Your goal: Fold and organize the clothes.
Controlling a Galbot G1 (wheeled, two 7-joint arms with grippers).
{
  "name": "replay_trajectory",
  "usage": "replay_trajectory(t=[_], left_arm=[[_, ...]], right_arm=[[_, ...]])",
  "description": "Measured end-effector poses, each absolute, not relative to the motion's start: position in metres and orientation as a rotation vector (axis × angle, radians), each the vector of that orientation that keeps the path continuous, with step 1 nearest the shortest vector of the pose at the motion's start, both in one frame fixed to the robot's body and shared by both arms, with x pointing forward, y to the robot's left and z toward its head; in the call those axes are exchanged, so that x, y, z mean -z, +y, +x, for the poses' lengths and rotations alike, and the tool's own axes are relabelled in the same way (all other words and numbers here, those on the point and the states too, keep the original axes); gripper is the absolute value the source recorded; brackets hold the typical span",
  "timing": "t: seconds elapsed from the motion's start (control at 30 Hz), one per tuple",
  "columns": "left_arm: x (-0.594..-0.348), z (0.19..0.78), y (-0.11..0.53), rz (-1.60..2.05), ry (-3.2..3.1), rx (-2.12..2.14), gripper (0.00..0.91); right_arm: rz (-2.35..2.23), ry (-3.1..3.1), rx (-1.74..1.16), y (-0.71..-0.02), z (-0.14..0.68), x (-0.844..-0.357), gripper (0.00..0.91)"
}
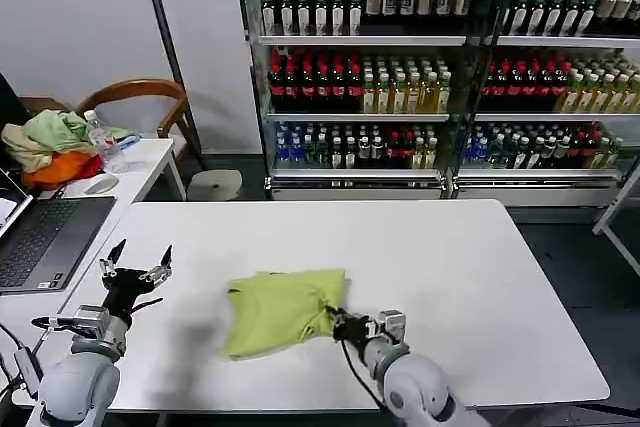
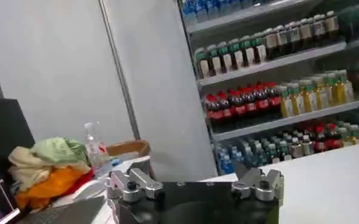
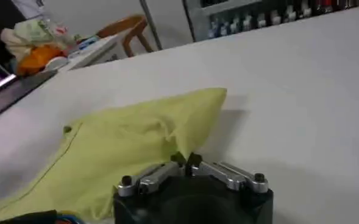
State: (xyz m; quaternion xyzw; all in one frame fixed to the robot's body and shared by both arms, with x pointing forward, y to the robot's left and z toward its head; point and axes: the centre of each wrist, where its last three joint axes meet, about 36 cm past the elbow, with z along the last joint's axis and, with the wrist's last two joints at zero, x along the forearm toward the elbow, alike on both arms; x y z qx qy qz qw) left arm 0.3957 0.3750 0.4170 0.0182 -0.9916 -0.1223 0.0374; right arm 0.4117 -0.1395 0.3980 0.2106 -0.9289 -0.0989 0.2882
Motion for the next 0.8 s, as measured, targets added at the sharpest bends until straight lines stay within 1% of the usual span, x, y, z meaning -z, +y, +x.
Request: replay_trajectory(t=[0.37,0.8], left_arm=[[-0.416,0.395,0.376,0.056,-3.039,0.373,0.907],[-0.413,0.394,0.372,0.042,-3.034,0.363,0.907]], right_arm=[[0.438,-2.567,0.203,-0.179,0.437,-0.398,0.000],[0.349,-2.584,0.198,-0.201,0.425,-0.391,0.000]])
